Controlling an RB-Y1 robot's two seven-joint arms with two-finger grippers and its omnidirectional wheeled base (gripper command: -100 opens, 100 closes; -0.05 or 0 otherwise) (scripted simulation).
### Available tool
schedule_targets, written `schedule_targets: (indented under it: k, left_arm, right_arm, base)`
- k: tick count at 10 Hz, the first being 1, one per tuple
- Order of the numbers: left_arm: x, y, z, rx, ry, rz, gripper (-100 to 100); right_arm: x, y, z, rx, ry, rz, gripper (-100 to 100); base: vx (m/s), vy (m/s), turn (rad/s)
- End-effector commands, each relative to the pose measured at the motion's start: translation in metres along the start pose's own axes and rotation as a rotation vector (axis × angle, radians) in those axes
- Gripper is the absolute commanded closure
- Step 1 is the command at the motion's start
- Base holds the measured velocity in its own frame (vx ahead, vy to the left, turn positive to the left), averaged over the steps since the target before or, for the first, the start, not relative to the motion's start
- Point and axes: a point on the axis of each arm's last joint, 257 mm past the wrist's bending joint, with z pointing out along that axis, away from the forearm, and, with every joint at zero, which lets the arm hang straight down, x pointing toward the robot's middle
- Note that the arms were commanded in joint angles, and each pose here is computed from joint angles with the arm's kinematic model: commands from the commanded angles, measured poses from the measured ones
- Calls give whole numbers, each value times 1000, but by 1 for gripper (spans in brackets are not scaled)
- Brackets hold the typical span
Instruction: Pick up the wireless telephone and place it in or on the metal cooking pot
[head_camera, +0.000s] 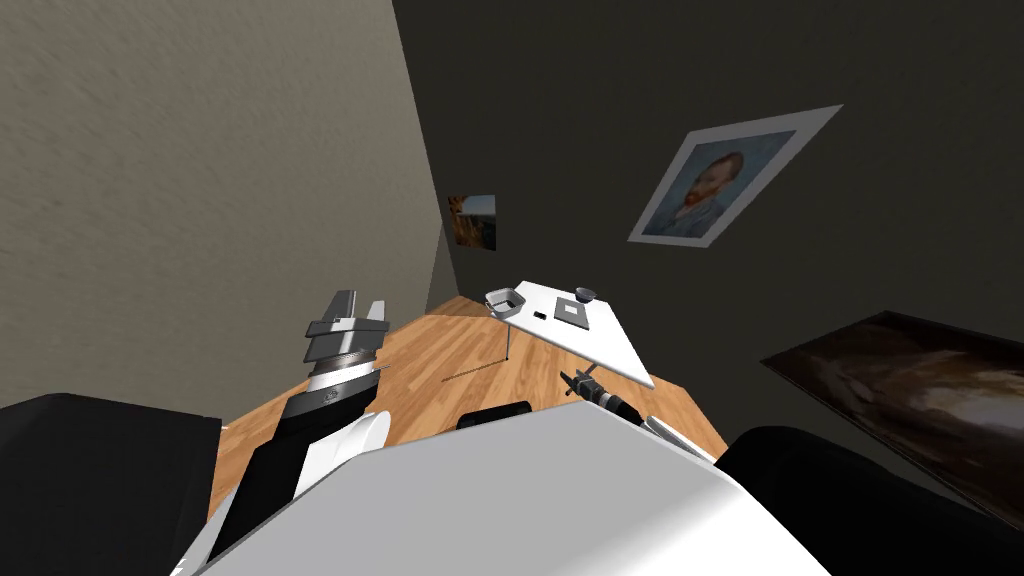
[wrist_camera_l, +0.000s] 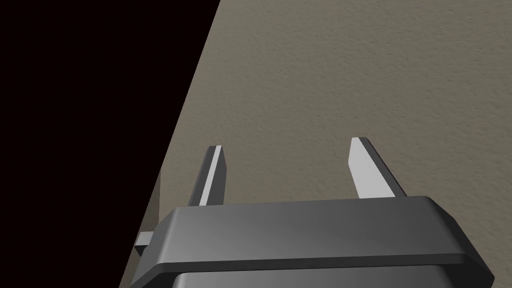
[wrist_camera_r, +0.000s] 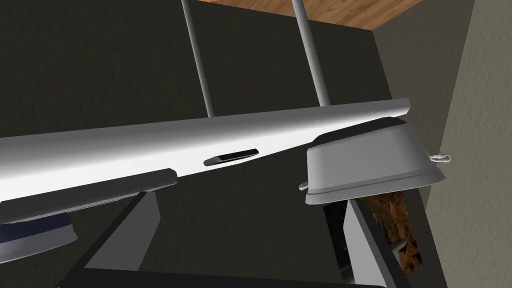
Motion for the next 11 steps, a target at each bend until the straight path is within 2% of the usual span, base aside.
schedule_targets:
  k: [1,2,3,5,6,7,8,9,10,11]
  left_arm:
    - [0,0,0,0,0,0,0]
    - [0,0,0,0,0,0,0]
    - [0,0,0,0,0,0,0]
    - [0,0,0,0,0,0,0]
    - [0,0,0,0,0,0,0]
    - [0,0,0,0,0,0,0]
    - [0,0,0,0,0,0,0]
    - [0,0,0,0,0,0,0]
    - [0,0,0,0,0,0,0]
    - [0,0,0,0,0,0,0]
  right_arm:
    - [25,-24,-15,35,78,-48,-100]
    - [22,-28,-17,33,88,-69,-100]
    - [40,-43,-28,47,146,-113,-100]
    - [42,-53,-32,58,163,-130,-100]
    - [57,-73,-47,73,230,-186,-100]
    - [59,-77,-49,81,238,-190,-100]
    - [76,-98,-66,101,302,-230,-100]
    - [73,-102,-67,100,310,-249,-100]
    - [89,-121,-85,118,371,-282,-100]
    - [84,-126,-87,117,382,-306,-100]
  base:
    - [23,42,180]
    - [21,47,107]
    - [38,67,189]
    - [34,33,54]
    - [34,42,221]
    - [43,38,121]
    - [63,55,203]
    - [54,46,97]
    - [57,77,245]
    - [58,54,102]
